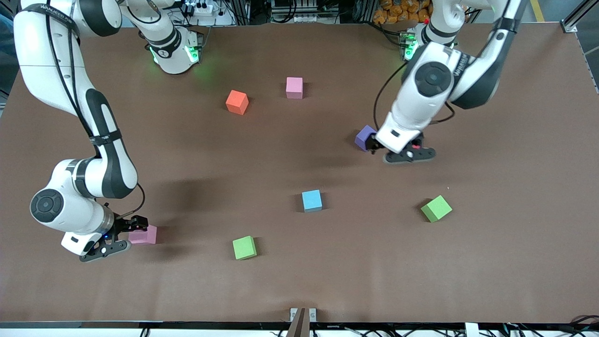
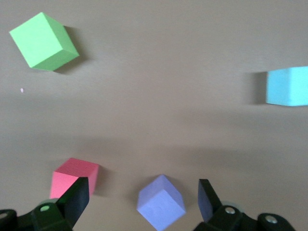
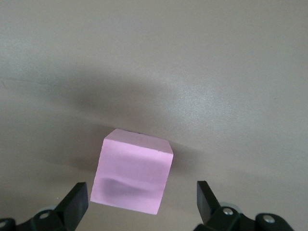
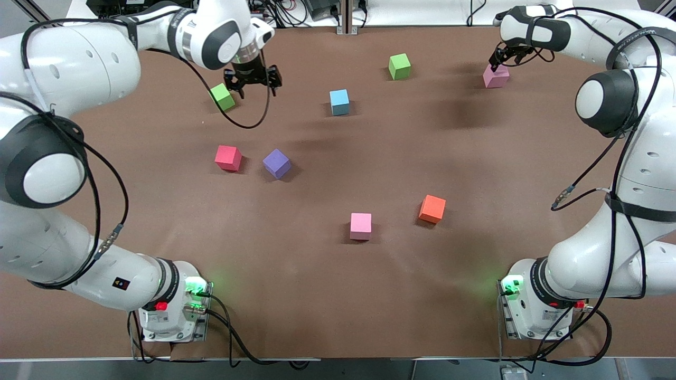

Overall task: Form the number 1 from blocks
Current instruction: 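Move the left gripper to the purple cube while the right gripper lowers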

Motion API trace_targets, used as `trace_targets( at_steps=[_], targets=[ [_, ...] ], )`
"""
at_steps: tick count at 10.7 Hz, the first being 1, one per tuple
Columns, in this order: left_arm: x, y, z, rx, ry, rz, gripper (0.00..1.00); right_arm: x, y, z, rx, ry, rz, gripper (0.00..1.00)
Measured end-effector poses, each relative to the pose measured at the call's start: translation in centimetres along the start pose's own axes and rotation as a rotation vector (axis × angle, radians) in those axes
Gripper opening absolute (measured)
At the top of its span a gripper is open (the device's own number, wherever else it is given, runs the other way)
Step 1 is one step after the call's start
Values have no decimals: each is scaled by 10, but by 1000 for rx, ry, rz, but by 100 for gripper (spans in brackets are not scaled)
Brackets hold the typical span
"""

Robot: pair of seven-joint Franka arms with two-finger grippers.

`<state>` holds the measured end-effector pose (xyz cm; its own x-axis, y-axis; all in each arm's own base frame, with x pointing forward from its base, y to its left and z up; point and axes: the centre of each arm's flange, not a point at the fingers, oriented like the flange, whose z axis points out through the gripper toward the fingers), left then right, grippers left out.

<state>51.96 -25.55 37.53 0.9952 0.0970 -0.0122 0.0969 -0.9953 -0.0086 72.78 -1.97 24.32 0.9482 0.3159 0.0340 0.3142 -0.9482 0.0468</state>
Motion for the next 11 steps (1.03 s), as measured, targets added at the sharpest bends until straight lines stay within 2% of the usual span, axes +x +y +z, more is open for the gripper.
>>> trace_targets(
  at_steps=[2,5,7,8,11],
  targets=[
    [4,-5,16,13,-24,10,100,2,0,0,-5,14,0,100],
    [22,-31,49,32,-55,-5,100,7,1,-1,-21,68,-2,100],
    [22,-30,70,42,-80,18,100,8,0,7,-19,76,1,100],
    [15,-21,74,44,-89,67,100,8,1,10,-1,82,22,100],
    [-21,17,86,35,-126,394,100,4,1,26,52,76,72,100]
  ],
)
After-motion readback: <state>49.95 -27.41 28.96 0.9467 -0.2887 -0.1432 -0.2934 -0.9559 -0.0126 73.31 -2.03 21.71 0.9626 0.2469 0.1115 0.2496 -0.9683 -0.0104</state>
